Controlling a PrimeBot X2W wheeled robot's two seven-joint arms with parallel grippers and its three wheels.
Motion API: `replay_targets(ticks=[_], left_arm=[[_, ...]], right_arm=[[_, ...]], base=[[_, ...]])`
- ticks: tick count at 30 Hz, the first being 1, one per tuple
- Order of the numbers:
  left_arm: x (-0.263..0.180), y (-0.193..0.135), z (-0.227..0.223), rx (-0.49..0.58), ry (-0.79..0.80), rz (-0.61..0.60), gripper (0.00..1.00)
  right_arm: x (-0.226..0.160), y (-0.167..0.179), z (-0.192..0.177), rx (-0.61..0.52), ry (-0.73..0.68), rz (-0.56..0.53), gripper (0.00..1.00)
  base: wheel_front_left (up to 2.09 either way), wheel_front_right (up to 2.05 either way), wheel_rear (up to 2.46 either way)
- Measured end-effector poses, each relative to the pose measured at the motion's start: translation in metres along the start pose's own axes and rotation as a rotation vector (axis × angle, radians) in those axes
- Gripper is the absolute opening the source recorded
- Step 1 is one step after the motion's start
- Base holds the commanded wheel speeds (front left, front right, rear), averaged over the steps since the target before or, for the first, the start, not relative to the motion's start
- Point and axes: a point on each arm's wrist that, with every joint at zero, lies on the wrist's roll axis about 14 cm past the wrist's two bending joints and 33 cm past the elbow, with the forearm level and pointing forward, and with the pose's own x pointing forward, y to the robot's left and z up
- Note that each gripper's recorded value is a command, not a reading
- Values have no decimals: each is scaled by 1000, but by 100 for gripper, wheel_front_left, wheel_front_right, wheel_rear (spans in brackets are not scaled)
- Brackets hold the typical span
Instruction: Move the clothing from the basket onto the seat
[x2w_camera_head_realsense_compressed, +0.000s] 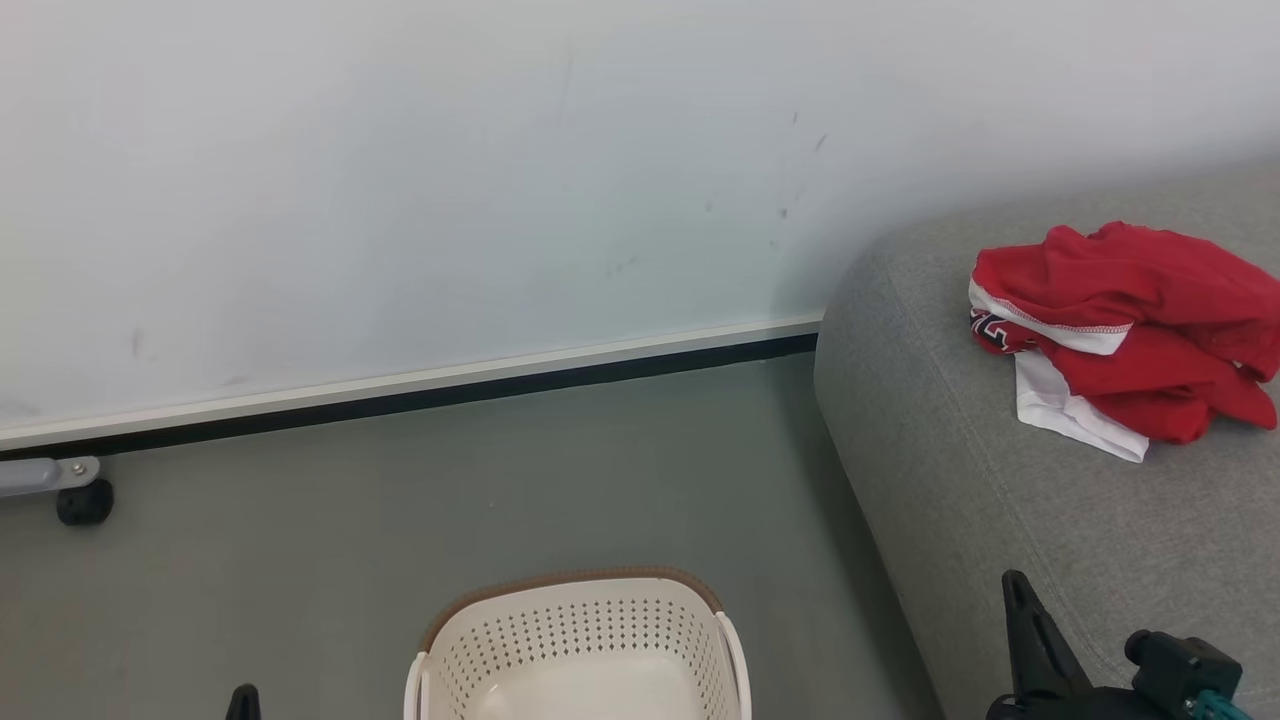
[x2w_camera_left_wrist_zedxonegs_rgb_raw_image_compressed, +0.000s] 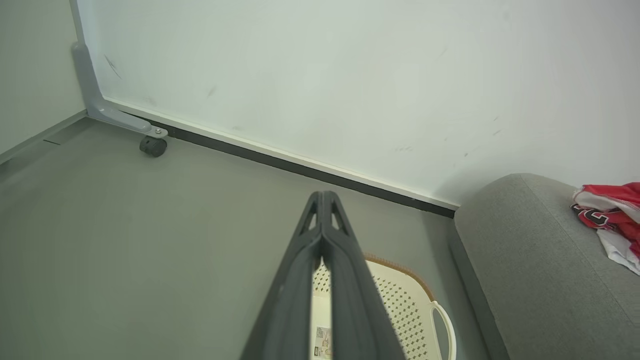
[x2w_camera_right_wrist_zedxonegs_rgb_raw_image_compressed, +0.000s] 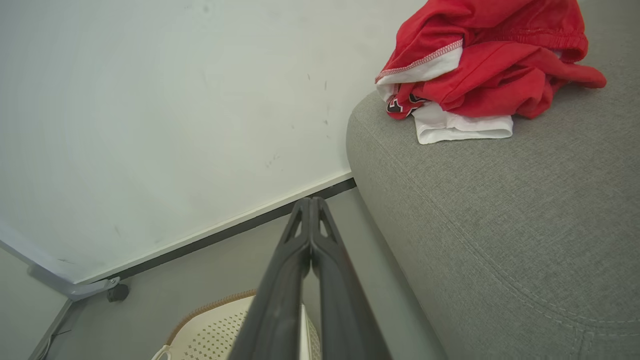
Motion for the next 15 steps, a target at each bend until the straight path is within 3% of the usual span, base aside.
replay_targets(ticks=[15], left_arm=[[9,3,-1,-221,34,22,0]], right_arm=[[10,-8,-1,229,36,-36,0]], base=[[0,0,0]])
